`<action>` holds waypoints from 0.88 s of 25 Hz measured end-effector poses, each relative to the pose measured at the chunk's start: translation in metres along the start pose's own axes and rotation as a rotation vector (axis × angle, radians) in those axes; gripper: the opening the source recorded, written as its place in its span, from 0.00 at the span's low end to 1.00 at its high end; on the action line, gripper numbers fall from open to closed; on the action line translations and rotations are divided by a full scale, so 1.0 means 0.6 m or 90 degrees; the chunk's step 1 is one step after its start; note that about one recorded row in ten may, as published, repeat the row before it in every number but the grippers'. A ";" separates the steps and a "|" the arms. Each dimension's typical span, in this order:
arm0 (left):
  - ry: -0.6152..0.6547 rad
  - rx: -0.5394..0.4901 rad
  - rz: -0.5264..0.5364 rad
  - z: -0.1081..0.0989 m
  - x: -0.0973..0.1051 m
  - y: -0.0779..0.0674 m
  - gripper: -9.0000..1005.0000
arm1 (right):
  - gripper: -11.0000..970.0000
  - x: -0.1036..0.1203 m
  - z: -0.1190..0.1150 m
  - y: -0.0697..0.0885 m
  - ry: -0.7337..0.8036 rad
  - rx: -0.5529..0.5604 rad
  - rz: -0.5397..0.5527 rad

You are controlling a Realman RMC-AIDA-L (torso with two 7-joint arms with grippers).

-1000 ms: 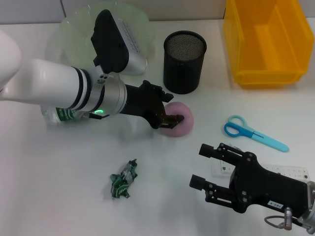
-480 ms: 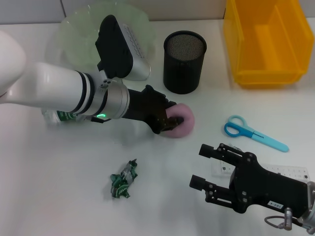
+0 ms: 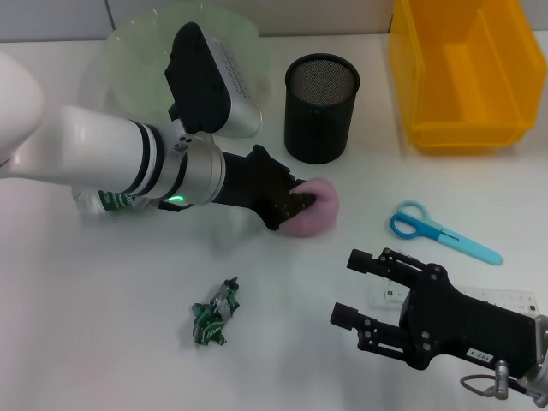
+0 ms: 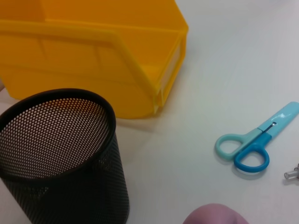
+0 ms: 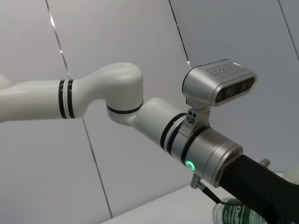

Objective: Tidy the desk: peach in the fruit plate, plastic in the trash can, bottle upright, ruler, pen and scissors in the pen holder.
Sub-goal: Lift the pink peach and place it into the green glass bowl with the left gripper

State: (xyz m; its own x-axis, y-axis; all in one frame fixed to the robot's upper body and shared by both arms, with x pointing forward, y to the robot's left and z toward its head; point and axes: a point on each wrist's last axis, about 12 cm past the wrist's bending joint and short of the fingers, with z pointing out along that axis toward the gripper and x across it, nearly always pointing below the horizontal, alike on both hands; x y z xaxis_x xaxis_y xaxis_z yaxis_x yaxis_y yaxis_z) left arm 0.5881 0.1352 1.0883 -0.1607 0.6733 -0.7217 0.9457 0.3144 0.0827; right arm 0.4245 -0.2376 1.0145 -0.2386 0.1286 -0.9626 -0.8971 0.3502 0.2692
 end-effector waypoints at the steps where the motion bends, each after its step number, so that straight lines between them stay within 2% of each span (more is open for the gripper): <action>1: 0.000 0.000 0.001 0.000 0.000 0.000 0.19 | 0.78 0.000 0.000 0.000 0.000 0.000 0.000; 7: -0.023 -0.015 -0.015 -0.014 -0.006 0.006 0.14 | 0.78 0.000 0.000 -0.001 -0.001 0.002 0.000; 12: -0.054 -0.049 -0.044 -0.039 -0.003 0.022 0.10 | 0.78 0.000 0.000 0.000 -0.001 0.002 0.000; 14: -0.082 -0.080 -0.068 -0.065 0.002 0.036 0.09 | 0.78 0.000 0.000 0.000 -0.001 0.002 0.001; 18: -0.100 -0.097 -0.085 -0.076 0.004 0.043 0.08 | 0.78 0.001 0.000 0.001 0.000 0.002 0.004; 22: -0.147 -0.135 -0.132 -0.103 0.010 0.064 0.08 | 0.78 0.001 0.000 0.001 0.000 0.002 0.004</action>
State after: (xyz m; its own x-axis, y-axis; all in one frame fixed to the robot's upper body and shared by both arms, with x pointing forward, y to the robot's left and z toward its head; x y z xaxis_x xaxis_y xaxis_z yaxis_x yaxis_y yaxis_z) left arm 0.6062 0.1927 1.1296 -0.2518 0.4193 -0.8722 0.8160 0.5766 0.0417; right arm 0.4239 -0.2374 1.0139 -0.2438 0.1313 -0.9609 -0.8943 0.3530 0.2751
